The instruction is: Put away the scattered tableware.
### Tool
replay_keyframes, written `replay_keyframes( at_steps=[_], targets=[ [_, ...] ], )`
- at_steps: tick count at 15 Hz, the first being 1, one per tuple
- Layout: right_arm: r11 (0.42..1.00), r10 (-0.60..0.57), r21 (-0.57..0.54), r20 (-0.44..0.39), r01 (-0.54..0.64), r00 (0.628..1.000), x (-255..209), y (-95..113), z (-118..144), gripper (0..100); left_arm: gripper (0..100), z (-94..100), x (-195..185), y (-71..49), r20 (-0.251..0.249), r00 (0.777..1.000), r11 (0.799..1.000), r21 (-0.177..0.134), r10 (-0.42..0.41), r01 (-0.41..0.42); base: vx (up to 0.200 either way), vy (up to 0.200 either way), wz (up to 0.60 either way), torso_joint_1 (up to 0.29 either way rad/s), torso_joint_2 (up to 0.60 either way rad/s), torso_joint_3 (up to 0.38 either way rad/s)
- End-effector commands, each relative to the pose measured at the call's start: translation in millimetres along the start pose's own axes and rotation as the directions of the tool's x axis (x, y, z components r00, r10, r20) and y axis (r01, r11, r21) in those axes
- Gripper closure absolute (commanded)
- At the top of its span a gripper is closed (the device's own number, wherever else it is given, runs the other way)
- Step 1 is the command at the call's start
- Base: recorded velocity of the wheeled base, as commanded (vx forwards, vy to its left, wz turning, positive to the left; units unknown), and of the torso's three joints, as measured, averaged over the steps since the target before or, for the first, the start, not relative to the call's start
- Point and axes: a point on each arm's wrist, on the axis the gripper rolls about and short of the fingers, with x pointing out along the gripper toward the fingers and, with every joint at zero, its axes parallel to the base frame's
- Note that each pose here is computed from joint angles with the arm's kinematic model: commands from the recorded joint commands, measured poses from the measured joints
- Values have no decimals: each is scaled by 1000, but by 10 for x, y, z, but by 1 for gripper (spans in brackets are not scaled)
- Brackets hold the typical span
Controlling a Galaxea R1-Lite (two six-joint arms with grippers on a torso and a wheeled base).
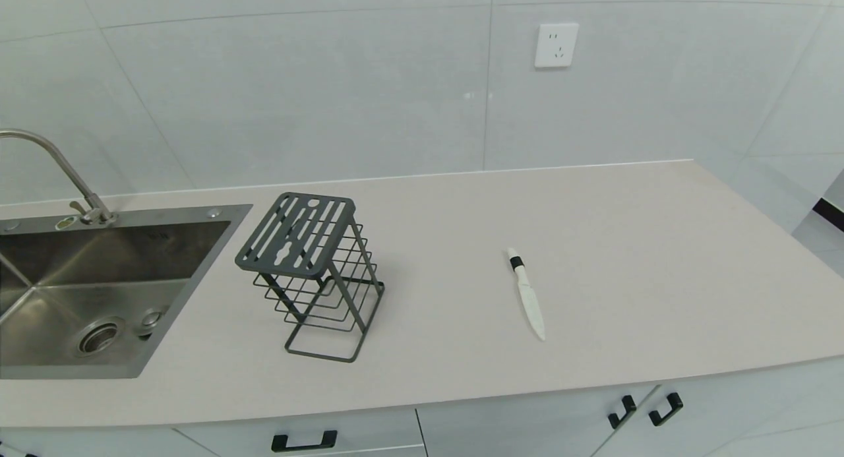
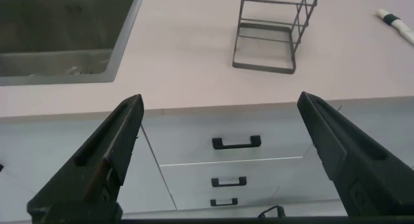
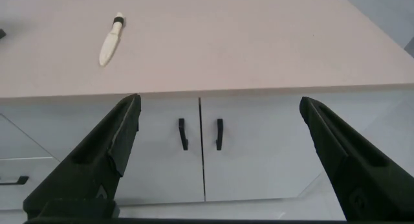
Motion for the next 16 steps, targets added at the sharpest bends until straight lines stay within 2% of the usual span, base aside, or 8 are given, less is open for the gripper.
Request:
replay_keyframes(
  at_steps=[1,4,10,14,16],
  targets=[
    [1000,0,0,-1,0,1000,1,0,1,0,0,1,1,0,-1,1000,1000,0,1,-1,0,0,600,207,-408,-198],
    [1000,0,0,-1,0,1000,1,0,1,0,0,1,1,0,-1,1000,1000,0,1,-1,0,0,0,168,-333,-159],
    [1000,2,0,0,-2,1000,1,0,1,0,0,2,1,0,0,1000,1000,0,1,-1,0,0,0,7,-10,-8],
    [1000,2,0,0,-2,1000,1,0,1,0,0,2,1,0,0,1000,1000,0,1,-1,200,0,0,2,-5,2],
    [1000,0,0,-1,0,1000,1,0,1,0,0,1,1,0,-1,1000,1000,2,1,-1,0,0,0,0,0,0]
  ],
)
